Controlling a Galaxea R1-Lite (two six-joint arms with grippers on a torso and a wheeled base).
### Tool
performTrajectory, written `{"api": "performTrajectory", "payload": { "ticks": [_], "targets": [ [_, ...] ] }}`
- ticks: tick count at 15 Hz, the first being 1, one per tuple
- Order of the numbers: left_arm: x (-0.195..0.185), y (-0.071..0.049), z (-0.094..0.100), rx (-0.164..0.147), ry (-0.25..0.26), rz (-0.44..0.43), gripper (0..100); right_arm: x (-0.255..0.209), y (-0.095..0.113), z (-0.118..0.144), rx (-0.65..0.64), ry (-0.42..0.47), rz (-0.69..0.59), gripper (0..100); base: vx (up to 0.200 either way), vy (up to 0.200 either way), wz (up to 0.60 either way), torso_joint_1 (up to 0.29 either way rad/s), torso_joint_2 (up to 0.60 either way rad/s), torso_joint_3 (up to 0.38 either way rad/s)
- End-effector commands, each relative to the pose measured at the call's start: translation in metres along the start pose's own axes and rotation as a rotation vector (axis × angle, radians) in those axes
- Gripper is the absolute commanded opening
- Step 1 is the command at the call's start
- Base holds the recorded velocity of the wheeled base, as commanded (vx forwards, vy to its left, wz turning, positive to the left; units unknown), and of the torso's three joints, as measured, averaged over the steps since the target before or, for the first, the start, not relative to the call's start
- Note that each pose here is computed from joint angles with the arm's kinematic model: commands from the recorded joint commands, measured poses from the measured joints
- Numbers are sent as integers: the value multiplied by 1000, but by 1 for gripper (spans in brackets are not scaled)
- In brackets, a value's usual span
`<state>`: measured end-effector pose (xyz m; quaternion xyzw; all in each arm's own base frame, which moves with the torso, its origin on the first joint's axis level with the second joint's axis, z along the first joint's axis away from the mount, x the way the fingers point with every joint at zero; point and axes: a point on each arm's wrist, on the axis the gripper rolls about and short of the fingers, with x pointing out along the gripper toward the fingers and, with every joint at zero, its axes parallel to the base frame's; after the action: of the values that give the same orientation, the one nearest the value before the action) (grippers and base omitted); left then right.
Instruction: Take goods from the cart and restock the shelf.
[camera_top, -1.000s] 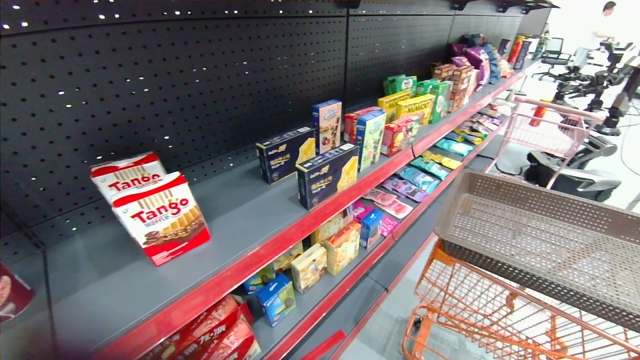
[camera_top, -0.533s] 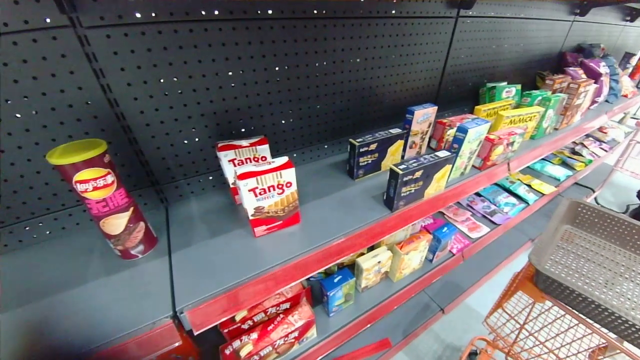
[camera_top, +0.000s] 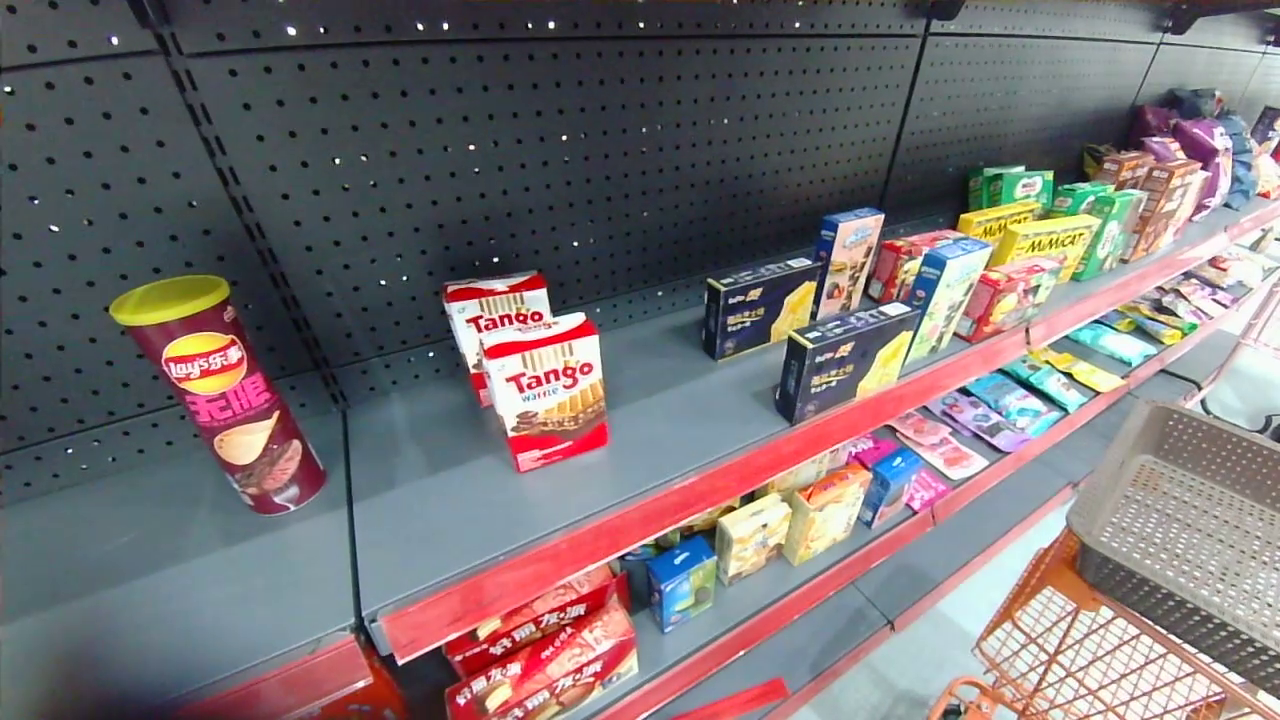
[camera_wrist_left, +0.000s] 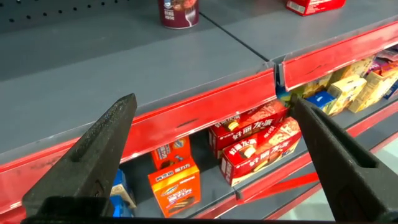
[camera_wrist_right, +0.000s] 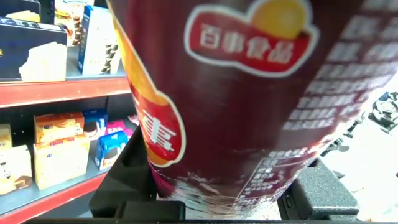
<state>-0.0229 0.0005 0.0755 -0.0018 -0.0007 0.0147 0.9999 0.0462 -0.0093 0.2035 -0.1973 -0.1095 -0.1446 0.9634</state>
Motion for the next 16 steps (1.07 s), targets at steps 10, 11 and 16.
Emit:
{"api": "performTrajectory", "payload": {
  "ticks": [10, 11, 16],
  "targets": [
    [0, 0, 0, -2, 1, 1, 100, 0, 1, 0, -10, -6, 17, 0, 0, 0, 480, 4, 2, 1],
    [0, 0, 0, -2, 1, 1, 100, 0, 1, 0, -10, -6, 18, 0, 0, 0, 600, 2, 2, 2],
    [0, 0, 0, -2, 1, 1, 100, -3, 1, 0, -14, -17, 15, 0, 0, 0, 480, 3, 2, 2]
  ]
}}
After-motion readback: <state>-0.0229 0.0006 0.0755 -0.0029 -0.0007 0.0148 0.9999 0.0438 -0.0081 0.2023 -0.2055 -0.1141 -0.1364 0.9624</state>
